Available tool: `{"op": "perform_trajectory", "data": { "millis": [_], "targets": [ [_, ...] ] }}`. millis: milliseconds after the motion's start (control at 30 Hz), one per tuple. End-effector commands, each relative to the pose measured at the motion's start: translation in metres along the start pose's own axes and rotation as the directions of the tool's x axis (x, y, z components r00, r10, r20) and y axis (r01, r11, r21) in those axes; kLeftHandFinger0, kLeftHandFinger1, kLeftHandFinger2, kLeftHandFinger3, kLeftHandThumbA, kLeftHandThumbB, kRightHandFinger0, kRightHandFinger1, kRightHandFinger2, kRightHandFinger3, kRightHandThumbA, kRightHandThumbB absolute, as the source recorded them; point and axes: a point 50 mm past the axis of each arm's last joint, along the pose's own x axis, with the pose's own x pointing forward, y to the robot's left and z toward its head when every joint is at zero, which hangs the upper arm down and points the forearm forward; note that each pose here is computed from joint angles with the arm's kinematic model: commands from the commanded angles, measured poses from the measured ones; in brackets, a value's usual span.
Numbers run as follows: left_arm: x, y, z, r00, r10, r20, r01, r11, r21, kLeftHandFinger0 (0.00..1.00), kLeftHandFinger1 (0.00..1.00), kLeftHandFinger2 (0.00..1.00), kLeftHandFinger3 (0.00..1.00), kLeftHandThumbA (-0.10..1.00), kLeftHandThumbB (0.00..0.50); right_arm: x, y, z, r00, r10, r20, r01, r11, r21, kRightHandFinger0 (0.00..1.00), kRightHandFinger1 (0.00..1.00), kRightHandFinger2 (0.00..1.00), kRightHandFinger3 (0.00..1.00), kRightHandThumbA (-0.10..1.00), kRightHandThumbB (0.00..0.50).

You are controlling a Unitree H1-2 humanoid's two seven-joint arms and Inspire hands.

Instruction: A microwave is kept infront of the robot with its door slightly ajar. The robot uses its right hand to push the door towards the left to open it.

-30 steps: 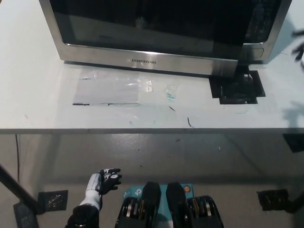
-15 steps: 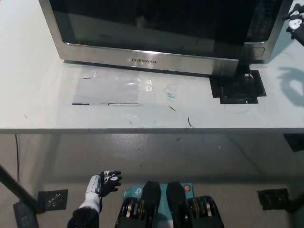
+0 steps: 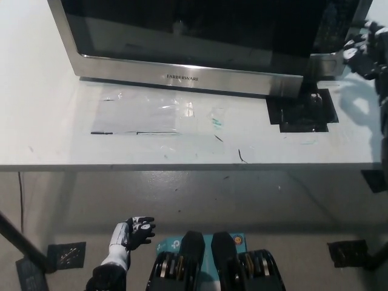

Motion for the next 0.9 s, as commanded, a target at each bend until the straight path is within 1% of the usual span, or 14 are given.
{"op": "perform_trajectory", "data": {
  "millis": [0, 33, 100, 167, 233, 267, 300, 367, 433, 500, 633, 733, 833, 867],
  "targets": [
    [0.004, 0.0, 0.015, 0.998, 0.006, 0.061, -0.006, 1.0, 0.011, 0.68, 0.56, 0.56, 0.51, 0.14, 0.0, 0.019, 0.005, 0.047, 0.99, -0.025, 0.141, 0.028, 0.999, -0.023, 0.12, 0.23, 0.37, 0.64, 0.19, 0.203],
    [0.004, 0.0, 0.015, 0.998, 0.004, 0.059, -0.004, 1.0, 0.004, 0.67, 0.55, 0.55, 0.5, 0.15, 0.0, 0.023, 0.015, 0.052, 0.989, -0.018, 0.148, 0.019, 1.0, -0.008, 0.09, 0.19, 0.34, 0.62, 0.17, 0.207],
    [0.004, -0.001, 0.015, 0.998, 0.003, 0.061, -0.003, 1.0, 0.013, 0.68, 0.56, 0.56, 0.51, 0.15, 0.0, 0.023, 0.024, 0.056, 0.989, -0.01, 0.15, 0.011, 1.0, -0.001, 0.11, 0.2, 0.36, 0.62, 0.21, 0.22],
    [0.005, 0.0, 0.015, 0.998, -0.006, 0.063, 0.005, 1.0, 0.01, 0.64, 0.54, 0.57, 0.53, 0.14, 0.0, 0.022, 0.034, 0.06, 0.988, 0.01, 0.154, -0.009, 1.0, -0.008, 0.12, 0.22, 0.38, 0.62, 0.24, 0.229],
    [0.005, 0.0, 0.016, 0.999, 0.004, 0.047, -0.003, 1.0, -0.024, 0.61, 0.52, 0.55, 0.51, 0.12, 0.001, 0.02, 0.039, 0.062, 0.986, 0.023, 0.166, -0.021, 1.0, -0.016, 0.11, 0.2, 0.37, 0.6, 0.25, 0.221],
    [0.005, 0.001, 0.016, 0.998, -0.001, 0.065, 0.0, 1.0, 0.016, 0.62, 0.52, 0.55, 0.52, 0.11, 0.0, 0.02, 0.044, 0.064, 0.984, 0.039, 0.175, -0.036, 0.999, -0.024, 0.12, 0.21, 0.36, 0.58, 0.25, 0.217],
    [0.005, 0.0, 0.017, 0.998, 0.002, 0.062, -0.003, 1.0, 0.008, 0.61, 0.52, 0.55, 0.53, 0.12, 0.0, 0.02, 0.052, 0.067, 0.982, 0.057, 0.178, -0.052, 0.998, -0.028, 0.16, 0.22, 0.36, 0.57, 0.24, 0.218],
    [0.006, 0.001, 0.017, 0.999, 0.007, 0.047, -0.008, 1.0, 0.012, 0.63, 0.53, 0.55, 0.52, 0.15, 0.007, 0.018, 0.059, 0.071, 0.982, 0.066, 0.179, -0.062, 0.998, -0.029, 0.18, 0.23, 0.34, 0.56, 0.25, 0.222],
    [0.006, 0.001, 0.016, 0.999, -0.007, 0.052, 0.008, 1.0, -0.017, 0.66, 0.55, 0.58, 0.55, 0.11, 0.0, 0.017, 0.062, 0.072, 0.979, 0.073, 0.188, -0.069, 0.997, -0.026, 0.18, 0.22, 0.34, 0.56, 0.24, 0.221],
    [0.006, 0.001, 0.016, 0.998, -0.009, 0.057, 0.007, 1.0, 0.025, 0.67, 0.57, 0.6, 0.57, 0.16, 0.0, 0.005, 0.075, 0.074, 0.976, 0.093, 0.195, -0.093, 0.996, -0.012, 0.14, 0.22, 0.37, 0.57, 0.24, 0.226],
    [0.006, 0.001, 0.016, 0.998, -0.005, 0.059, 0.004, 1.0, 0.018, 0.67, 0.57, 0.6, 0.57, 0.15, 0.0, -0.008, 0.081, 0.073, 0.968, 0.121, 0.219, -0.126, 0.992, 0.007, 0.13, 0.21, 0.36, 0.57, 0.23, 0.219],
    [0.008, 0.002, 0.022, 0.998, 0.005, 0.055, -0.006, 1.0, 0.022, 0.66, 0.56, 0.59, 0.56, 0.14, 0.0, -0.021, 0.085, 0.07, 0.961, 0.132, 0.243, -0.147, 0.988, 0.046, 0.06, 0.15, 0.32, 0.55, 0.23, 0.227],
    [0.007, 0.002, 0.022, 0.998, 0.003, 0.062, -0.004, 1.0, 0.023, 0.68, 0.59, 0.61, 0.57, 0.14, 0.0, -0.043, 0.089, 0.066, 0.959, 0.141, 0.247, -0.164, 0.984, 0.074, 0.07, 0.16, 0.32, 0.58, 0.25, 0.221],
    [0.007, 0.002, 0.022, 0.998, 0.004, 0.063, -0.005, 1.0, 0.023, 0.66, 0.56, 0.59, 0.55, 0.13, 0.0, -0.055, 0.092, 0.062, 0.958, 0.146, 0.247, -0.173, 0.981, 0.089, 0.09, 0.18, 0.33, 0.6, 0.27, 0.212]
  ]
}}
